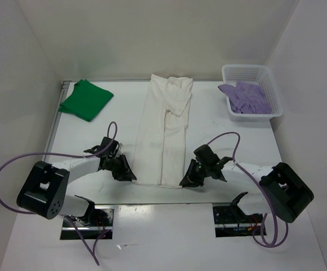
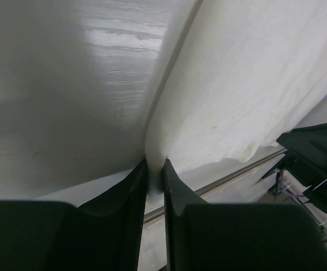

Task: Fold and stack the t-shirts
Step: Grab the bottom of the folded rectangular tshirt with both arms

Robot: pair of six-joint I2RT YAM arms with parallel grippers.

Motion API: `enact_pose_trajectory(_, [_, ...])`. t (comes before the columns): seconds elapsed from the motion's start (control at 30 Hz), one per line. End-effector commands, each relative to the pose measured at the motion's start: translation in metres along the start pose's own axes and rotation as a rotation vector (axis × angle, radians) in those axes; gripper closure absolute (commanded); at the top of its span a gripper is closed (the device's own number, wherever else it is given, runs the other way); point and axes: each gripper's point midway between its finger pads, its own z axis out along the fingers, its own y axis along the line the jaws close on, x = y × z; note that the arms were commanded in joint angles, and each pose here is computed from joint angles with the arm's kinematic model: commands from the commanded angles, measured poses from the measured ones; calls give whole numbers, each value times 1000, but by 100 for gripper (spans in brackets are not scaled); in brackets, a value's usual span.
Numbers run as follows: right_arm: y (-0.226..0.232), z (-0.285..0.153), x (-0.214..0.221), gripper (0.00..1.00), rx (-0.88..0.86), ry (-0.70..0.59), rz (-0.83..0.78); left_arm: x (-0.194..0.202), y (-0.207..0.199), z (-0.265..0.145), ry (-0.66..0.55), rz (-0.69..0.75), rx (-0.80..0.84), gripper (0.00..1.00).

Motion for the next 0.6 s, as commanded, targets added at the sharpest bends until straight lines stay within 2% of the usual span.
enact_pose_trajectory(0.0, [-2, 5, -4, 80, 2, -25, -13, 3, 0, 3, 24, 69, -21, 77])
enact_pose_trajectory(0.1, [-2, 4, 0, 90, 3, -19, -9, 22, 1, 3, 91, 82, -33, 90])
enact_pose_trajectory(0.17, [-5, -4, 10, 97, 4, -1, 4, 36, -5, -2, 117, 86, -3, 93])
enact_pose_trajectory(0.23, [-18, -10, 27, 98, 30, 27, 53, 60, -5, -12, 170, 77, 31, 94])
enact_pose_trajectory(0.3, [-18, -22, 46, 100, -36, 63, 115, 69, -6, -23, 159, 56, 59, 95])
enact_pose_trajectory(0.43, [-21, -51, 67, 100, -100, 87, 189, 93, 1, -33, 231, 32, 49, 98])
enact_pose_trajectory(0.47, [-11, -61, 69, 100, -174, 82, 179, 95, 3, -35, 236, 28, 43, 99])
enact_pose_trajectory(0.57, [4, -79, 74, 100, -247, 97, 201, 81, -21, -45, 210, 76, 61, 99])
